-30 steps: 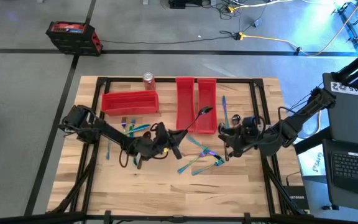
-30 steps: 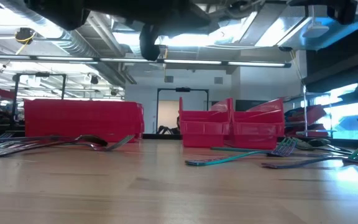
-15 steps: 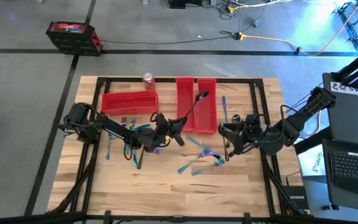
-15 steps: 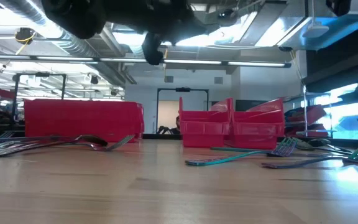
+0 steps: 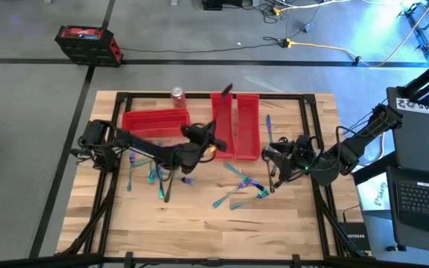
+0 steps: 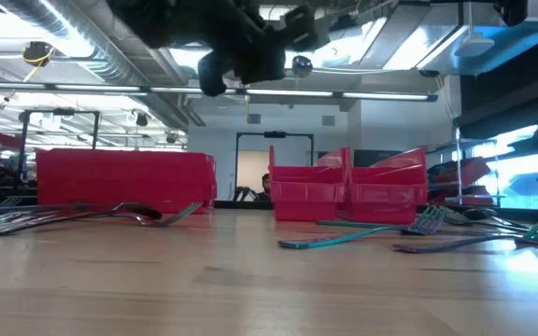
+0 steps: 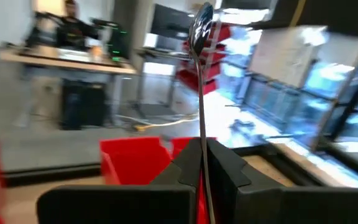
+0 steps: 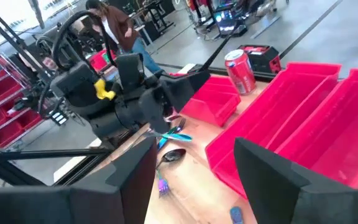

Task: Sort silverware
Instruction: Put the black spoon into the middle red bin

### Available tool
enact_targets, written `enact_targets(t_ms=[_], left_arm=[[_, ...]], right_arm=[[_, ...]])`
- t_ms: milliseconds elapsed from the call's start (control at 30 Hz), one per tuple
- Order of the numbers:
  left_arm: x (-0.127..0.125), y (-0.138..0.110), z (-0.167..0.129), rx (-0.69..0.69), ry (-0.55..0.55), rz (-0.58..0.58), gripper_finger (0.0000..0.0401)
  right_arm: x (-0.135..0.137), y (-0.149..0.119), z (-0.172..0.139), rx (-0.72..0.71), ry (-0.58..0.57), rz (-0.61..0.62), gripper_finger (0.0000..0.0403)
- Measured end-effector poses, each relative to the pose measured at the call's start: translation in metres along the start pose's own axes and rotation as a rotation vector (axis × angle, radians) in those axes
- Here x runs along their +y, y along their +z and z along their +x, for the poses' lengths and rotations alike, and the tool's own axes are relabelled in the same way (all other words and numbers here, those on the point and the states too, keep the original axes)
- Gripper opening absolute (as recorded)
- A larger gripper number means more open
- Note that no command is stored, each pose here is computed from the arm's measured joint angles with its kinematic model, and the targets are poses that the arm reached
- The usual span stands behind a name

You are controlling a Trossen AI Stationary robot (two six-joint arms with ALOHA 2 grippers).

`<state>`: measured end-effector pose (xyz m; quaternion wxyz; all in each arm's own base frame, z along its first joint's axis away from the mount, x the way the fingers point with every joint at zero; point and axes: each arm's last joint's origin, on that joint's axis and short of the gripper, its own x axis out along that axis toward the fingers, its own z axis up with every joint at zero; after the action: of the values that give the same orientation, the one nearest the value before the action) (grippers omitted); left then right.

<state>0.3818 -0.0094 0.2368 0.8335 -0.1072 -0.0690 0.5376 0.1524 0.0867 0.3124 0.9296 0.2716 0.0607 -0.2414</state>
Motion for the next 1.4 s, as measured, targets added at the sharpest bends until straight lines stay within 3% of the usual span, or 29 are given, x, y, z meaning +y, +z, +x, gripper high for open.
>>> enact_targets(t_ms=[200,333,533,700,867,1133,1400], left_arm=[[-0.008,0.020,0.024,0.007,0.140,0.056,0.0000],[-0.008,0.026,0.034,0.013,0.165,0.007,0.0000],[-0.009,0.009,0.044,0.054,0.182,0.030,0.0000],[-0.024,0.003,0.052,0.097,0.184,0.117,0.0000],[-0.035,0.003,0.060,0.191,0.170,0.105,0.0000],[-0.017,-0.014,0.083,0.466,0.239,0.022,0.0000],[-0.014,-0.017,0.084,0.562,0.237,-0.011,0.0000]], right_arm=[[-0.005,0.009,-0.006,-0.013,0.017,-0.022,0.0199],[-0.010,0.017,-0.011,-0.026,0.031,-0.056,0.0199],[-0.016,0.021,-0.015,-0.021,0.033,-0.118,0.0199],[-0.017,0.020,-0.015,-0.014,0.025,-0.139,0.0199],[-0.018,0.019,-0.015,0.002,0.028,-0.153,0.0199],[-0.018,0.018,-0.015,0.025,0.046,-0.152,0.0199],[-0.019,0.017,-0.015,0.029,0.042,-0.162,0.0199]])
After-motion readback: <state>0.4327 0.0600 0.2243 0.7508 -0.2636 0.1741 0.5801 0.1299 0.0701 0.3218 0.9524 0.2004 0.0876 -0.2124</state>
